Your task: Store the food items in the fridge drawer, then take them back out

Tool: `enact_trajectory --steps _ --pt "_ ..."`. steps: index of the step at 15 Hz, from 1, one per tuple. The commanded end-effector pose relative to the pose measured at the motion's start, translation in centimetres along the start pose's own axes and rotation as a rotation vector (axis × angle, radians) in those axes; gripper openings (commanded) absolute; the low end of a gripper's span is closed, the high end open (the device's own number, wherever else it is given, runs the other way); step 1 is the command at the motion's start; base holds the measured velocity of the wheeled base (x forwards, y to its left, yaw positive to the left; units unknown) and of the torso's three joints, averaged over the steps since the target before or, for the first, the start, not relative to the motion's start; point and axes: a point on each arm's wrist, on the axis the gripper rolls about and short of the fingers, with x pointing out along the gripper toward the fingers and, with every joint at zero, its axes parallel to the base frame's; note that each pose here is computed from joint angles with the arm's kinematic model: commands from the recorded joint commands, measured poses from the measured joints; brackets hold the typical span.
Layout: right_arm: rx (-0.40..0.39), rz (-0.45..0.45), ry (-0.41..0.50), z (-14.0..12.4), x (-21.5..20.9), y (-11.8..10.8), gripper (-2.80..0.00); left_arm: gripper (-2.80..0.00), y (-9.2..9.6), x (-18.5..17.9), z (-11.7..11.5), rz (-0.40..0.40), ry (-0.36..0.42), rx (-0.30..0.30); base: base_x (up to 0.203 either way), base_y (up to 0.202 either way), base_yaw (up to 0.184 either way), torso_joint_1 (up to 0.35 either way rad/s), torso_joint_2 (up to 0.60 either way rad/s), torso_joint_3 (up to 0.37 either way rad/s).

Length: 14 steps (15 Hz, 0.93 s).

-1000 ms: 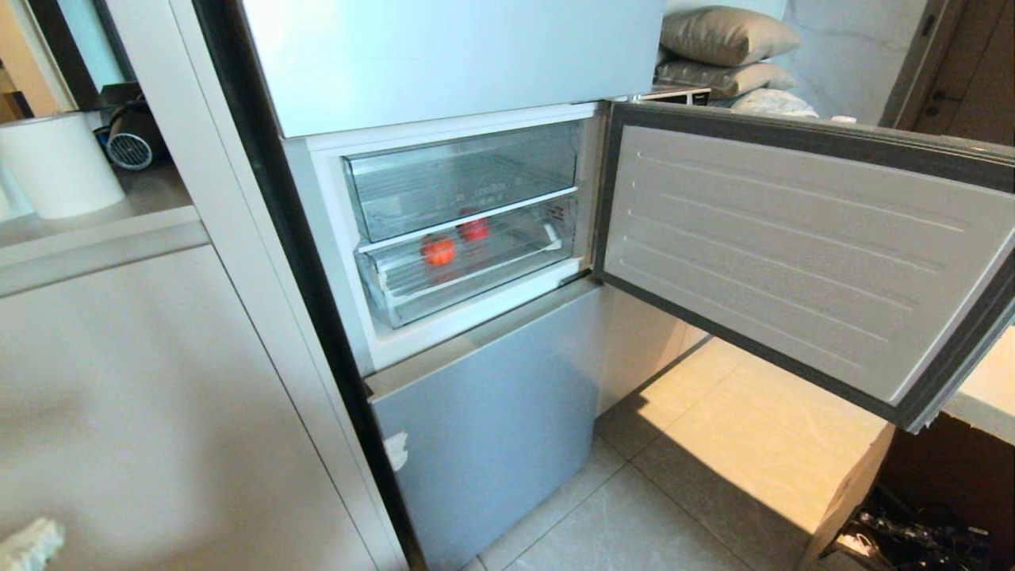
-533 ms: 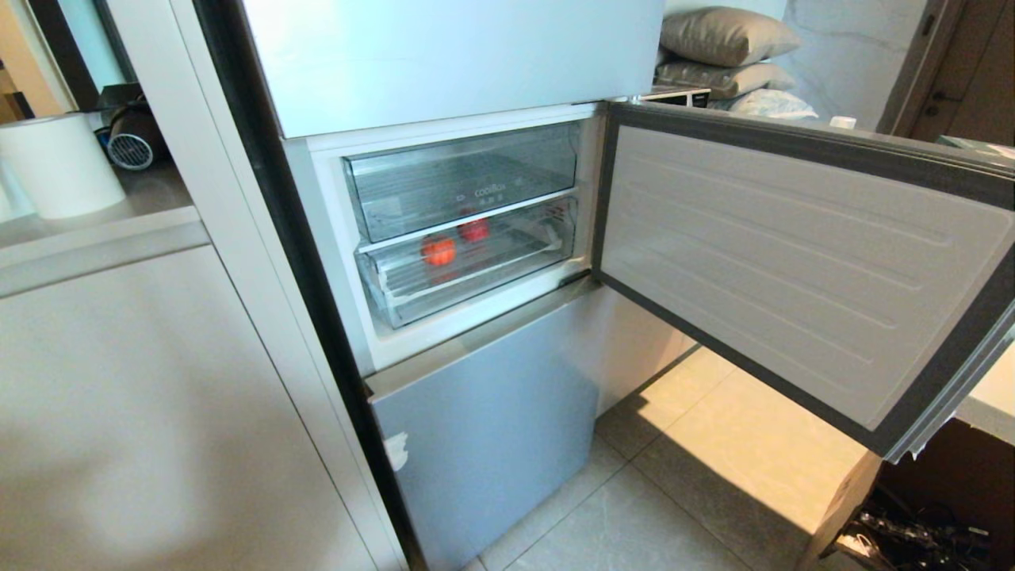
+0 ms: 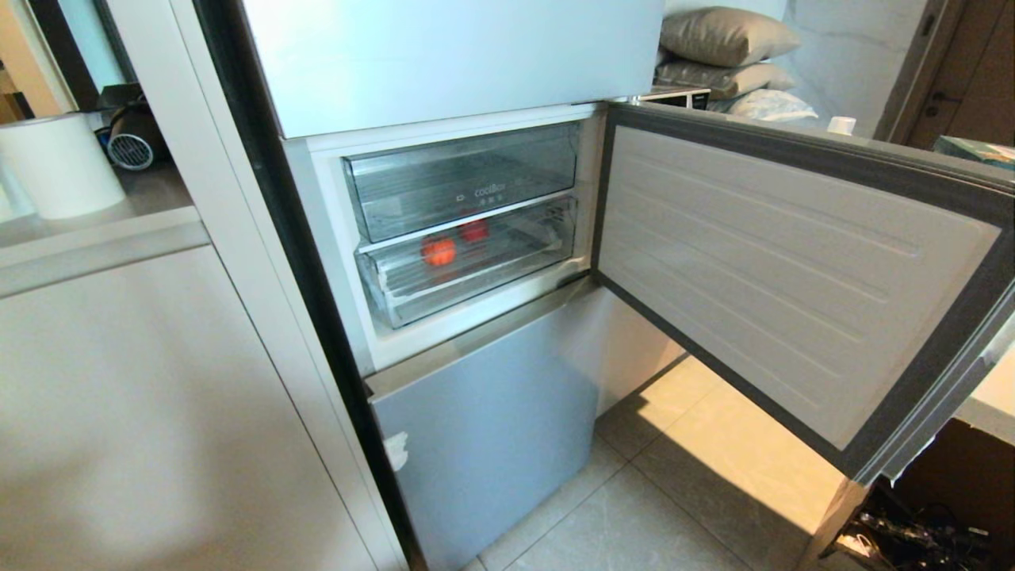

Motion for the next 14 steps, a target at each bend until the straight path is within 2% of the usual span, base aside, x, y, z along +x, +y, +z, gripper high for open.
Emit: enact_trajectory --steps 1,4,14 --pt "0.000 0.000 0.000 0.00 0.01 0.00 -2.80 -2.80 0.00 0.01 -0.03 0.000 0.001 -0.001 0.000 0.000 0.000 0.000 0.00 0.000" --pt "0.007 -0.001 -0.001 0.02 0.01 0.00 -2.80 -2.80 0.00 0.01 -0.04 0.000 0.001 -0.001 -0.001 0.000 0.065 0.004 0.00 0.001" --pt "0.007 -0.001 -0.001 0.02 0.01 0.00 -2.80 -2.80 0.00 0.01 -0.04 0.000 0.001 -0.001 0.000 -0.008 0.175 0.004 0.00 0.001"
